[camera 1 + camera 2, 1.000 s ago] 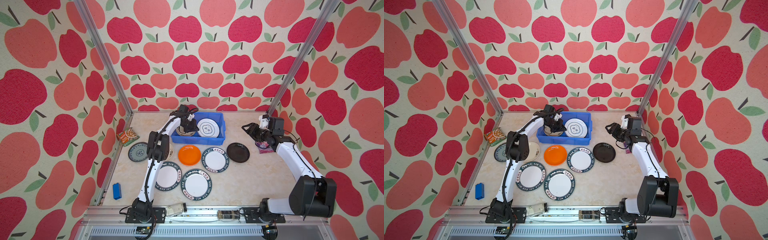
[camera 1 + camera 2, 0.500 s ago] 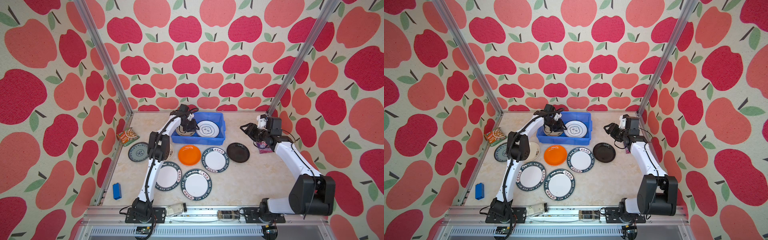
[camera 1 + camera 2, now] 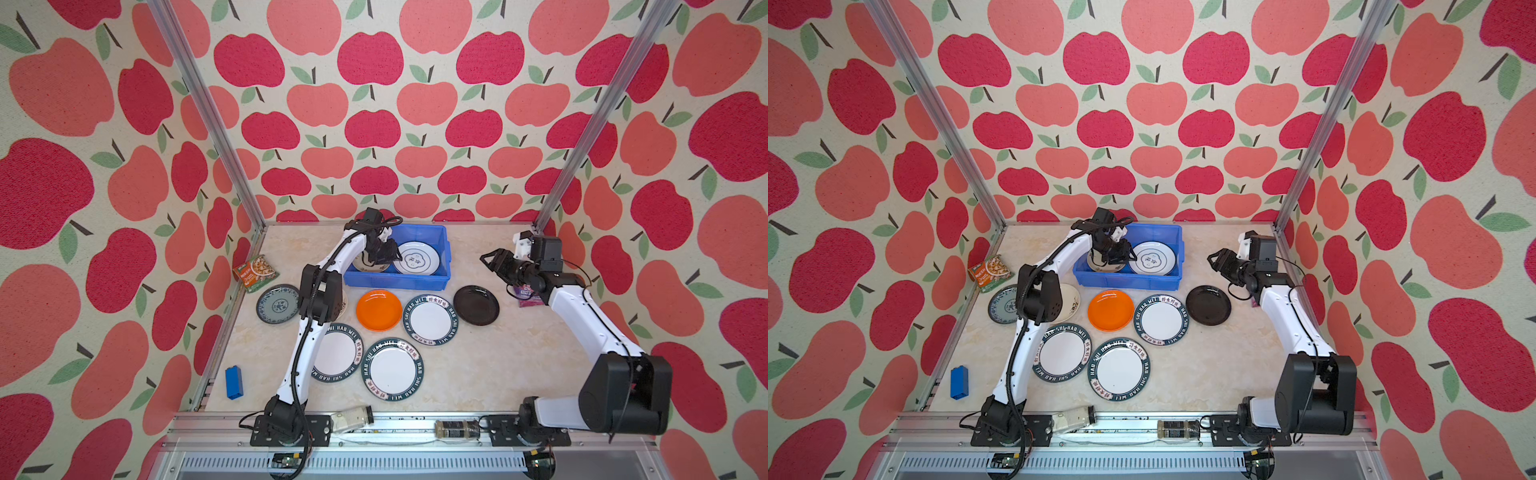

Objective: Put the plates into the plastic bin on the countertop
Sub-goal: 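Lower the cloud-emblem plate into the bin and open the left gripper, then move the right gripper to the black plate's rim while the left arm draws back, then close the right gripper on the black plate's rim, then lift the black plate with the right gripper and carry it over the bin, then lower the black plate into the bin and open the right gripper, then move the right gripper to the green-rimmed HAO SHI HAO WEI plate, then grip the green-rimmed plate's rim with the right gripper and tilt it up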

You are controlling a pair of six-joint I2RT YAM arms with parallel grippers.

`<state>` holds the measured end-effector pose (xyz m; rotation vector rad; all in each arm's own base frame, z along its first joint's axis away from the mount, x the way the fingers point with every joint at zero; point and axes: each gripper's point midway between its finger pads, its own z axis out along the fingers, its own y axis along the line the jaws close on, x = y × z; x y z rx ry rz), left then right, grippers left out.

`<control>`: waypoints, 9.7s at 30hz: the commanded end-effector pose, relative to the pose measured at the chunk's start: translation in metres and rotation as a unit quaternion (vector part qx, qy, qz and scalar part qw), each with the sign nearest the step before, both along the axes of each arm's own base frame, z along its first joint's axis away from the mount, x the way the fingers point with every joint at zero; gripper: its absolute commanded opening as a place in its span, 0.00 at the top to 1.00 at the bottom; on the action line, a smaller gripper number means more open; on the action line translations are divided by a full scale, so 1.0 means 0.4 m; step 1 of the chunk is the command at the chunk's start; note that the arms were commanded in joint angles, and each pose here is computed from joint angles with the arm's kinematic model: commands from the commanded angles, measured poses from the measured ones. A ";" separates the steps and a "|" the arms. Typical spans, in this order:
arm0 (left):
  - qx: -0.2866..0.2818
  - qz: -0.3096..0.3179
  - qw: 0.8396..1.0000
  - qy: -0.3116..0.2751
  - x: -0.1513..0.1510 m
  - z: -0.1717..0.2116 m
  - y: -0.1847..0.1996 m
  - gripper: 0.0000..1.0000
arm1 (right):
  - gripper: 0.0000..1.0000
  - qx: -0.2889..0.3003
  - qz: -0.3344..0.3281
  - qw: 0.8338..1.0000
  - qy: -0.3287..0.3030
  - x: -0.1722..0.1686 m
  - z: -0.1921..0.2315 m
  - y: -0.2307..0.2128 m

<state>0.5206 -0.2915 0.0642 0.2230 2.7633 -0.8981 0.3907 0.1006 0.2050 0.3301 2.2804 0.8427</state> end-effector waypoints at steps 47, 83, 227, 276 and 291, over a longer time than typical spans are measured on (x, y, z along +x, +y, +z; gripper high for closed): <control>-0.044 0.013 0.993 -0.110 -0.033 0.328 0.057 0.41 | 0.42 -0.015 -0.049 0.997 0.051 -0.082 -0.109 -0.110; -0.210 0.061 0.958 -0.184 -0.277 0.437 0.074 0.01 | 0.59 0.016 -0.132 0.981 0.145 -0.177 -0.410 -0.176; -0.092 0.147 0.968 -0.179 -0.337 0.336 0.359 0.01 | 0.56 -0.081 0.190 0.974 0.095 0.310 -0.314 0.775; -0.116 0.078 0.974 -0.179 -0.315 0.327 0.189 0.01 | 0.56 0.034 0.022 0.997 0.067 -0.416 -0.313 0.153; -0.109 0.083 0.975 -0.175 -0.326 0.309 0.194 0.01 | 0.63 0.067 0.038 0.992 0.097 -0.339 -0.387 0.205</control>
